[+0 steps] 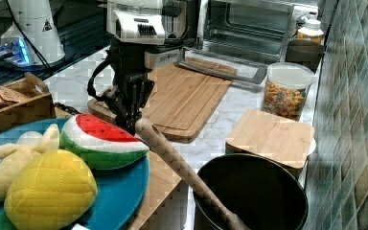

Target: Close the drawer.

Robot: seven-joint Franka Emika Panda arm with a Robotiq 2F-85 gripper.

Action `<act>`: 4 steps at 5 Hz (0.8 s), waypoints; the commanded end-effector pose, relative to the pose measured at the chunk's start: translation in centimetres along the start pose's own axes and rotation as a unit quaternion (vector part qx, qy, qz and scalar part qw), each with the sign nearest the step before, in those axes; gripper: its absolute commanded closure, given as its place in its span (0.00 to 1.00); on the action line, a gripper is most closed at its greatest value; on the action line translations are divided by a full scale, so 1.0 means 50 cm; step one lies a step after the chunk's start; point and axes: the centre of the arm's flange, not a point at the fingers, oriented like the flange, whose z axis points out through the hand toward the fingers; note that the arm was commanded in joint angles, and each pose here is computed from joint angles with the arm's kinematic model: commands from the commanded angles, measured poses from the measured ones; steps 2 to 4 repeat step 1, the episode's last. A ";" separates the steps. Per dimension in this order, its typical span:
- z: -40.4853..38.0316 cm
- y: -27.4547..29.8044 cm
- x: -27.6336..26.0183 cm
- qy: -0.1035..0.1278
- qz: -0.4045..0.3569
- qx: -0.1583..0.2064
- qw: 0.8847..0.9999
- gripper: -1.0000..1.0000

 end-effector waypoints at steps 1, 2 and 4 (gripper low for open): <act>-0.044 0.324 -0.083 0.016 0.112 -0.048 0.992 1.00; -0.044 0.324 -0.083 0.016 0.112 -0.048 0.992 1.00; -0.044 0.324 -0.083 0.016 0.112 -0.048 0.992 1.00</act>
